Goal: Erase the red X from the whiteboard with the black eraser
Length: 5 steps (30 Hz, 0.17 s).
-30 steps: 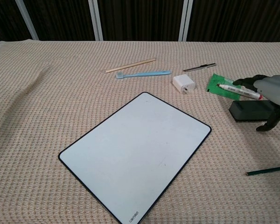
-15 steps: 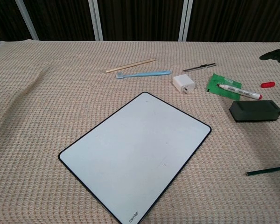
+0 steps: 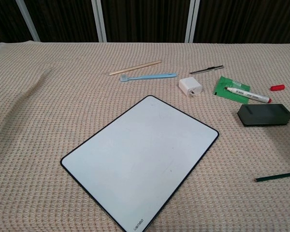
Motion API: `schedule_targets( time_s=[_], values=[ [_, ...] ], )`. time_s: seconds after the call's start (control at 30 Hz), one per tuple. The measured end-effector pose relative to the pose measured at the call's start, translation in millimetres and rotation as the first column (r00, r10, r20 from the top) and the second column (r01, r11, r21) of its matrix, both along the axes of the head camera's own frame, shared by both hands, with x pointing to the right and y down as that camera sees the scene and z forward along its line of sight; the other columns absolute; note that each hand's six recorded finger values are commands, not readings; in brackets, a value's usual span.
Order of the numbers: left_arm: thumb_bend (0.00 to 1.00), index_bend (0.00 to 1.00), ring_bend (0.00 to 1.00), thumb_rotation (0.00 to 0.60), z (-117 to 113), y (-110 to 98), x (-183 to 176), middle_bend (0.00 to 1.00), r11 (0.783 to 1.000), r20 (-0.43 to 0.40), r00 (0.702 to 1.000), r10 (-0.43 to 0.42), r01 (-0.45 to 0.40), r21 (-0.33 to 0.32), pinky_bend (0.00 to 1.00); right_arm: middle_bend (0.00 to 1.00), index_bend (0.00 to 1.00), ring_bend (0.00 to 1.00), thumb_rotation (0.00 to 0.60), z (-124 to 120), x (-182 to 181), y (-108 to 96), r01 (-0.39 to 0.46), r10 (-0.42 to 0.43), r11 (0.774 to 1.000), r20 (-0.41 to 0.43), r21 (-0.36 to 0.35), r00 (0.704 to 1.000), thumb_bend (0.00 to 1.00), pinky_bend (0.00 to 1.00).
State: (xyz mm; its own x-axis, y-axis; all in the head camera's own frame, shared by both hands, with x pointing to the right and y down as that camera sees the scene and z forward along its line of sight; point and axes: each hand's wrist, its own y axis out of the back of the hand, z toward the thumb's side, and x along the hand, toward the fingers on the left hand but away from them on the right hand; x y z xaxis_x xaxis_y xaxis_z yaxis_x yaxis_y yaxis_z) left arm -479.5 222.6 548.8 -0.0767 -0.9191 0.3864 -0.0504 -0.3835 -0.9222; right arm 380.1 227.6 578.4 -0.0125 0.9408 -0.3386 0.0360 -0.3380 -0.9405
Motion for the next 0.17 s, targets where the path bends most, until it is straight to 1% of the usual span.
schedule_targets(
  time_s=[0.07,0.17],
  values=[
    [0.48,0.12,0.0,0.6,-0.5,-0.1,-0.2,0.01,1.0,-0.001,1.0,0.0,0.0,0.001,0.0,0.02,0.0,0.01,0.6,0.2,3.6,5.6,-0.008,0.008,1.0,0.0,0.01,1.0,0.13,0.15],
    [0.48,0.12,0.0,0.6,-0.7,0.0,0.1,0.01,1.0,-0.002,1.0,0.002,-0.002,0.0,0.0,0.02,0.0,0.01,0.6,2.7,5.6,10.3,-0.003,0.003,1.0,-0.01,0.007,1.0,0.13,0.15]
  ],
)
